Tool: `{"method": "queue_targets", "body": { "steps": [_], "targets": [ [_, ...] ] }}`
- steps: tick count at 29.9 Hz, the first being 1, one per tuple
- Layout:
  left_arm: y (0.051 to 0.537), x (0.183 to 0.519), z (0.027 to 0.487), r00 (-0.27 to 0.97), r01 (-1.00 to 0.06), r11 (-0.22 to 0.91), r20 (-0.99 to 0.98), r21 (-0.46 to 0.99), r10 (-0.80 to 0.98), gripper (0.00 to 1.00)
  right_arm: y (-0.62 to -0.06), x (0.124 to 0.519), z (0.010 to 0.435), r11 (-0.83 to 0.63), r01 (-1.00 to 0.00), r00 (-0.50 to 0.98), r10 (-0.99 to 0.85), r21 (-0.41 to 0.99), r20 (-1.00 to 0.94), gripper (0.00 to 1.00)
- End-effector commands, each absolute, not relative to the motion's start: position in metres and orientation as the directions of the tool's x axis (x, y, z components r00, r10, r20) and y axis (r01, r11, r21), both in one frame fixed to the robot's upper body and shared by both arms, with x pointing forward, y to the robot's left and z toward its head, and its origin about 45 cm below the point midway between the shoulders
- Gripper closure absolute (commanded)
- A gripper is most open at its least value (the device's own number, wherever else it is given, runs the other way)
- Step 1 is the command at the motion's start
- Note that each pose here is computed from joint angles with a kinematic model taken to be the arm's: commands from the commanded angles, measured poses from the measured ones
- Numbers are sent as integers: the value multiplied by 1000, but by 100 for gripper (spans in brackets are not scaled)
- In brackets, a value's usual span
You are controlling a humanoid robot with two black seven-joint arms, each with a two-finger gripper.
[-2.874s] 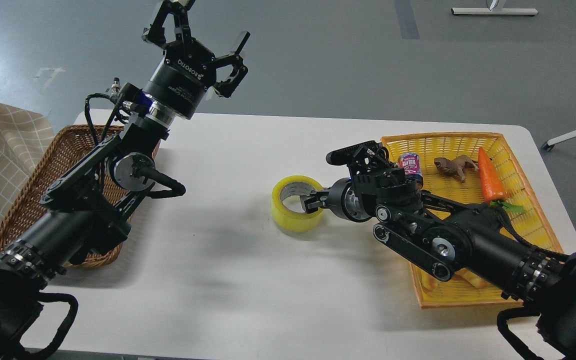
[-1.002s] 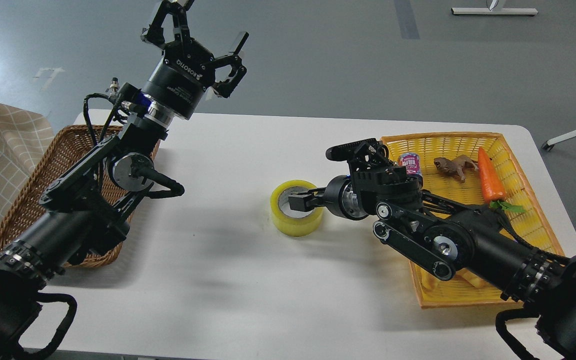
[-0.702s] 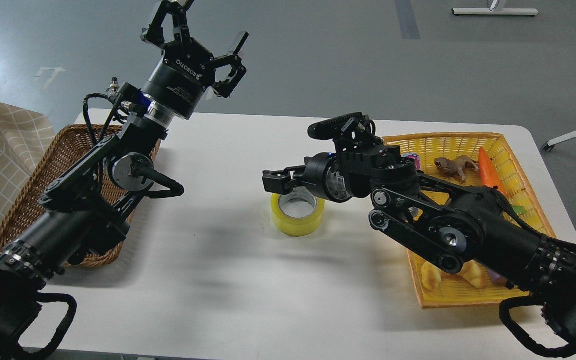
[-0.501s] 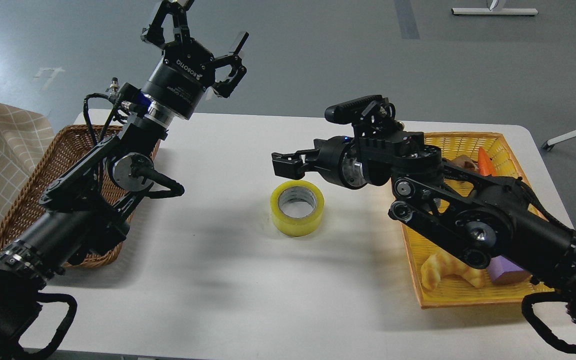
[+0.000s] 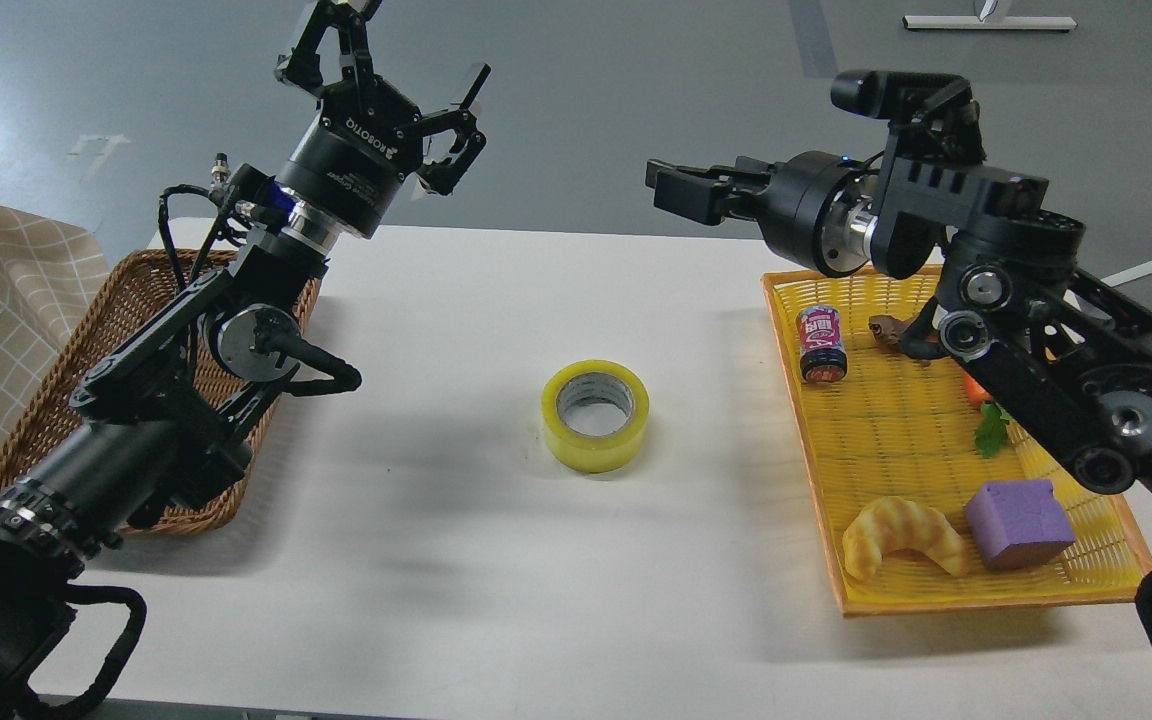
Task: Place and transfer tape with both arms
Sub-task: 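Release the tape roll and withdraw the right gripper upward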
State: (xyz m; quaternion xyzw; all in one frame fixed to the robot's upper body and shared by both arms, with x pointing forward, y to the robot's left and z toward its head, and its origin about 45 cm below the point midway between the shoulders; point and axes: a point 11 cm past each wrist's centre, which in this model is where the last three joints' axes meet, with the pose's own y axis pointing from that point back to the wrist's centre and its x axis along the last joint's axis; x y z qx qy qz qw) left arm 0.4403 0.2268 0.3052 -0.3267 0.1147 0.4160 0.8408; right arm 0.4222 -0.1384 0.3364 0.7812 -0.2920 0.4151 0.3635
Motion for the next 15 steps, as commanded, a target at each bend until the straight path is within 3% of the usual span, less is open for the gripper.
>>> {"method": "queue_targets", "body": {
  "steps": [1,9,15],
  "targets": [
    [227,440,305,627,-775,442,-464,-452,626,2,-162,428,358,-569,-786,486,-325,243,811,0],
    [231,441,305,622,-779,439,-461,-448,633,2,-196,427,366,-589,-794,535,-560,150,633,0],
    [236,441,305,618,-782,437,-453,-445,643,2,-224,420,363,-610,-791,582,-730,42,359,0]
  ]
}}
